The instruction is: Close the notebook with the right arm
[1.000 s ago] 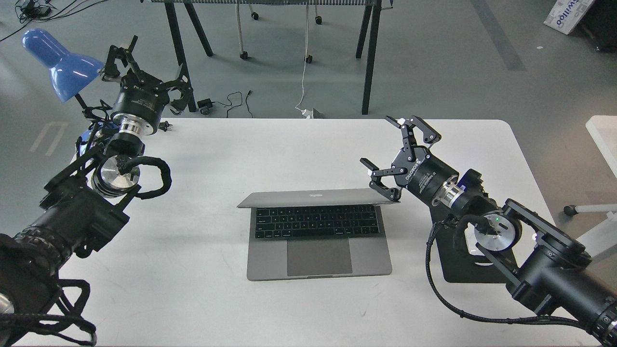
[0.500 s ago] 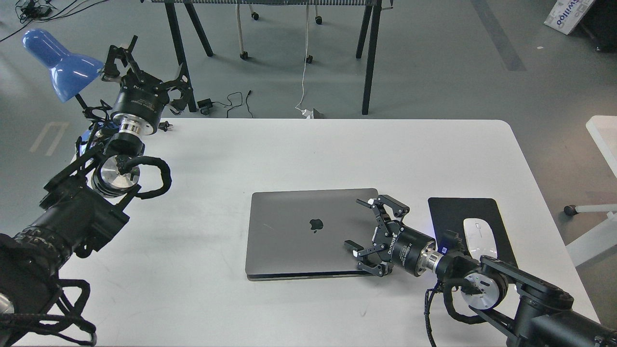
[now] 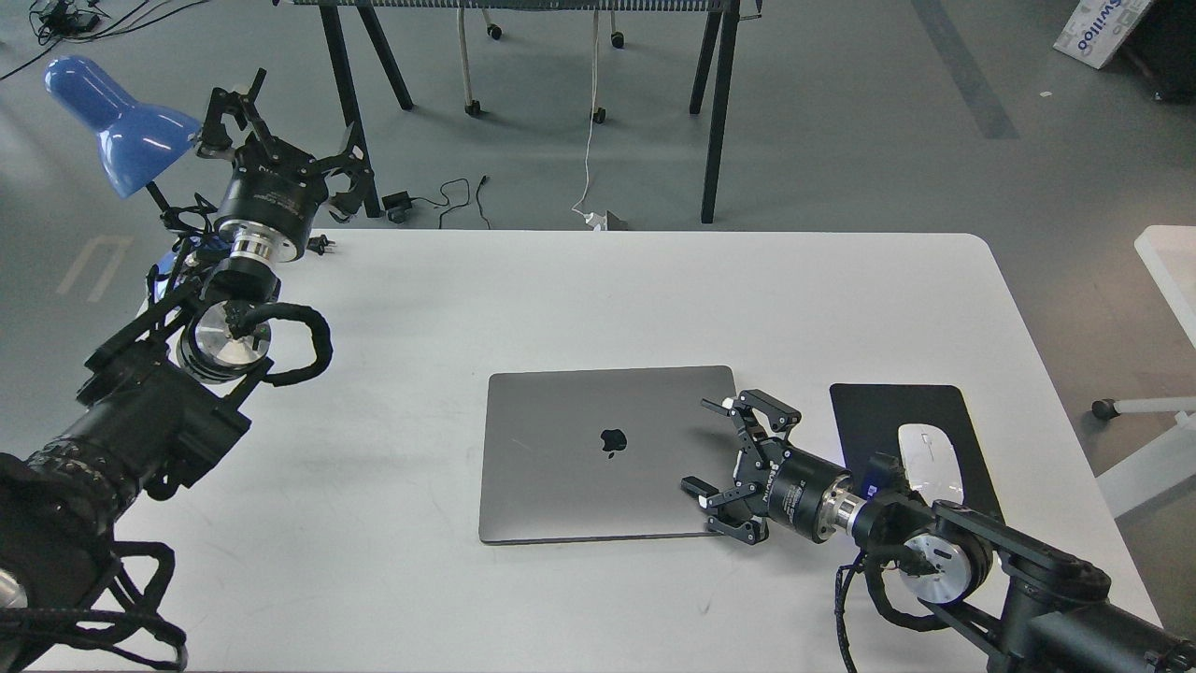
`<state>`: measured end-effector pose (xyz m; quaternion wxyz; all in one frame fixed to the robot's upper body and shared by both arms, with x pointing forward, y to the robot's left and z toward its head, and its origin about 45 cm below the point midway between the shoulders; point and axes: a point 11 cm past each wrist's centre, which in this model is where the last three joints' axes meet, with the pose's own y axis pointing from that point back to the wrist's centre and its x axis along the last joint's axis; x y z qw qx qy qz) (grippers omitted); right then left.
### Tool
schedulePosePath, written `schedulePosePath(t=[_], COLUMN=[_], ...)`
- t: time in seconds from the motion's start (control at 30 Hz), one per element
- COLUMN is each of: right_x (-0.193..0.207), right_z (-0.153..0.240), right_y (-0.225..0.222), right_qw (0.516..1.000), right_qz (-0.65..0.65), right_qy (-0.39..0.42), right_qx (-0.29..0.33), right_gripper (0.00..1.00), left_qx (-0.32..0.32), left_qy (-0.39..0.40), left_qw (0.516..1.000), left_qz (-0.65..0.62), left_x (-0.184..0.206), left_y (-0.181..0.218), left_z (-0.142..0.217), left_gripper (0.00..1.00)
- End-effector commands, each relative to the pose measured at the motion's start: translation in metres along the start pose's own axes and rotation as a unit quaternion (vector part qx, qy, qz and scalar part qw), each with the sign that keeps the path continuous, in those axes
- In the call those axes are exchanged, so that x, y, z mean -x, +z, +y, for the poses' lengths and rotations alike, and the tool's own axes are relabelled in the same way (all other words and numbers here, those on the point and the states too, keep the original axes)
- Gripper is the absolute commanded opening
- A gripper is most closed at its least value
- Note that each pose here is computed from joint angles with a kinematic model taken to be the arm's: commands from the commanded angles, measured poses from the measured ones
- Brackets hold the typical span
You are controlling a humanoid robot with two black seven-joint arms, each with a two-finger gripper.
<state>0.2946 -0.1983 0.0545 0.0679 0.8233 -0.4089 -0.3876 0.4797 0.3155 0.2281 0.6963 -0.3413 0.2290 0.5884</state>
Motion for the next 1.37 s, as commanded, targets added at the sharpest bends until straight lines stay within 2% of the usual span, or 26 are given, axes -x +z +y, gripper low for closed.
schedulePosePath(t=[0.0, 0.1, 0.3, 0.43, 0.6, 0.97, 1.33], right_x=[0.007, 0.016, 0.004, -0.008, -0.022, -0.07, -0.071], right_z=[-0.002, -0.001, 0.015, 0.038, 0.072, 0.091, 0.084], right_y=[-0.014, -0.043, -0.122, -0.181, -0.228, -0.258, -0.269], right_qw=[1.0, 0.997, 0.983, 0.962, 0.929, 0.886, 0.882], right_qz=[-0.001, -0.007, -0.024, -0.037, -0.064, -0.184, -0.192], right_qy=[-0.013, -0.029, -0.015, -0.001, 0.011, 0.041, 0.037], right_qx=[-0.019, -0.065, -0.18, -0.269, -0.365, -0.423, -0.429], right_gripper=[1.0, 1.0, 1.0, 1.0, 1.0, 1.0, 1.0], left_qx=[0.0, 0.0, 0.0, 0.0, 0.0, 0.0, -0.001], left_qy=[0.0, 0.0, 0.0, 0.0, 0.0, 0.0, 0.0], left_qw=[1.0, 1.0, 1.0, 1.0, 1.0, 1.0, 1.0], left_qz=[0.0, 0.0, 0.0, 0.0, 0.001, 0.001, 0.0], left_x=[0.0, 0.0, 0.0, 0.0, 0.0, 0.0, 0.0], left_y=[0.0, 0.0, 0.0, 0.0, -0.001, -0.001, -0.001], left_z=[0.0, 0.0, 0.0, 0.0, 0.0, 0.0, 0.0], left_gripper=[1.0, 1.0, 1.0, 1.0, 1.0, 1.0, 1.0])
